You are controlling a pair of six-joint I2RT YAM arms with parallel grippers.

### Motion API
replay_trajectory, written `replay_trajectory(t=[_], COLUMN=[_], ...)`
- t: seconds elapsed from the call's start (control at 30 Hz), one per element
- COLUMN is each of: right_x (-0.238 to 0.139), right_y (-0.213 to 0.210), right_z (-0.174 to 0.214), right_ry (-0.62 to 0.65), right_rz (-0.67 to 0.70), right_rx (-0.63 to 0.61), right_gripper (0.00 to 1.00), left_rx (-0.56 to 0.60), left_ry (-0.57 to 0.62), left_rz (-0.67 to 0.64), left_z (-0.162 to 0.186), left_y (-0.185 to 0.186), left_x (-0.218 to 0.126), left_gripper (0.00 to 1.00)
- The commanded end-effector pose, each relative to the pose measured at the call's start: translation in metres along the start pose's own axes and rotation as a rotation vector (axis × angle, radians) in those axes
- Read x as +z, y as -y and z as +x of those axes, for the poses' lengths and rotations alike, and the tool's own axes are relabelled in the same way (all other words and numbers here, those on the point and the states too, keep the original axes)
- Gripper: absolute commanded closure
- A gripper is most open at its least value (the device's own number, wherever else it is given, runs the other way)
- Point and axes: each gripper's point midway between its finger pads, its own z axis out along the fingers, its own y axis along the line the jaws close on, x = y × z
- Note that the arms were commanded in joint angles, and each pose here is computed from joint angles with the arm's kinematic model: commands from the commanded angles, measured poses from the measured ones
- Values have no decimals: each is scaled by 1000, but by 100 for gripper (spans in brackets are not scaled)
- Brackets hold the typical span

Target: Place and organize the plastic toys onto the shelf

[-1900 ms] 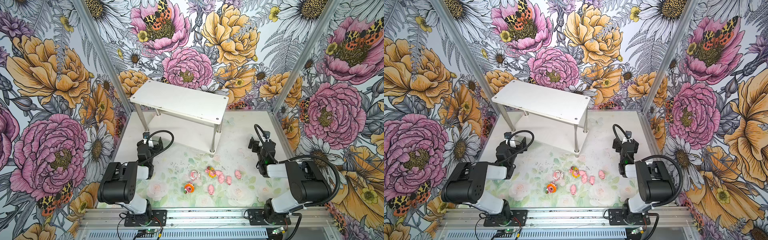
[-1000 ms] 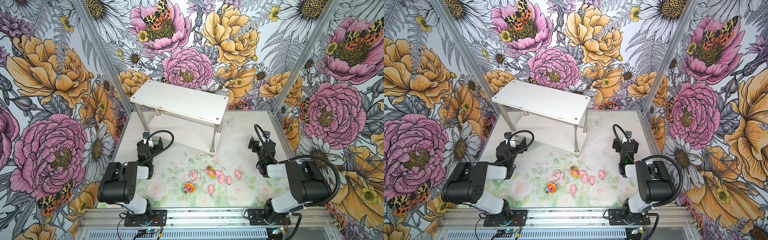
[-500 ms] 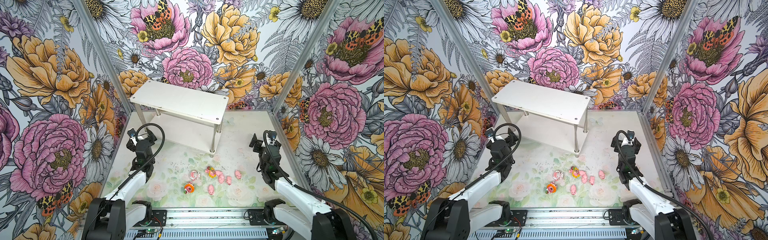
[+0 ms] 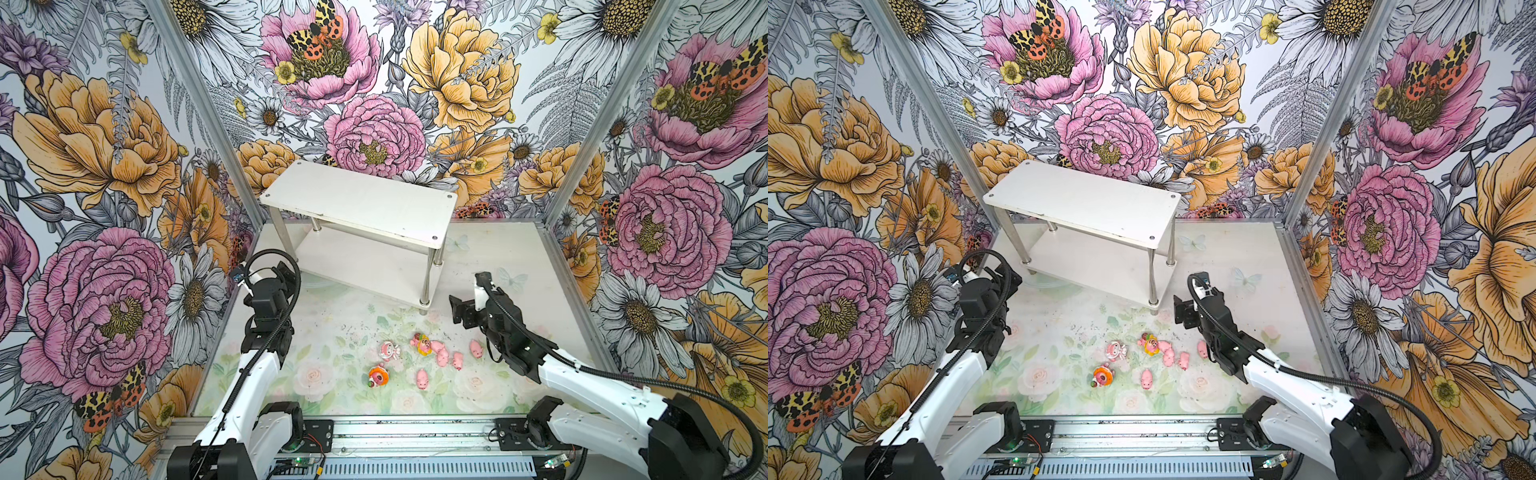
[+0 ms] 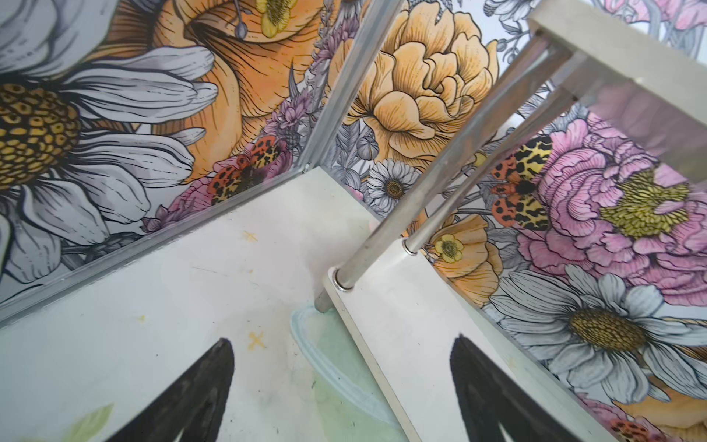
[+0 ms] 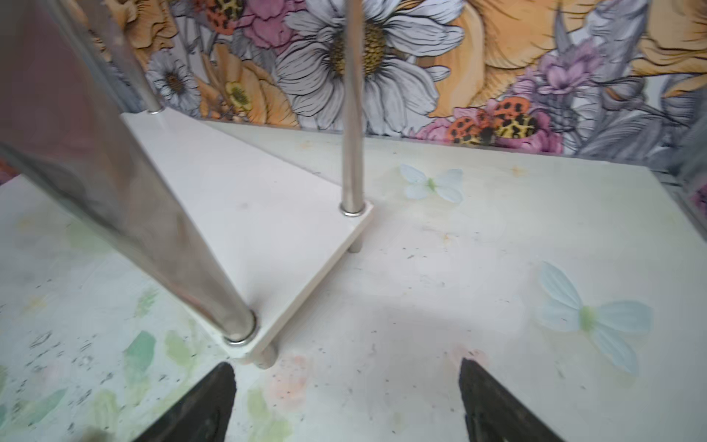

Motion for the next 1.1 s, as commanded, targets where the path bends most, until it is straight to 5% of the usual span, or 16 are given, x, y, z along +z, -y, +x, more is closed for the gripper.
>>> replay_trajectory(t=[0.0,0.37,0.67,1.07], right_x=[7,44,45,11], right_y=[-37,-81,-25,114], right_z=[-50,-94,-110,-112], right_ry=[137,238,341,343], right_rz=[-104,-149,123,294], right_rx=[-28,-75,-26,169], right_gripper=[9,10,42,44], left_rx=[-9,23,31,32], left_ry=[-34,-35,-77,-110], left_rz=[53,82,157,205], left_z=[1,-3,4,7], left_y=[9,12,28,40], left_x=[-5,-14,-7,-6], left_gripper=[6,1,2,1])
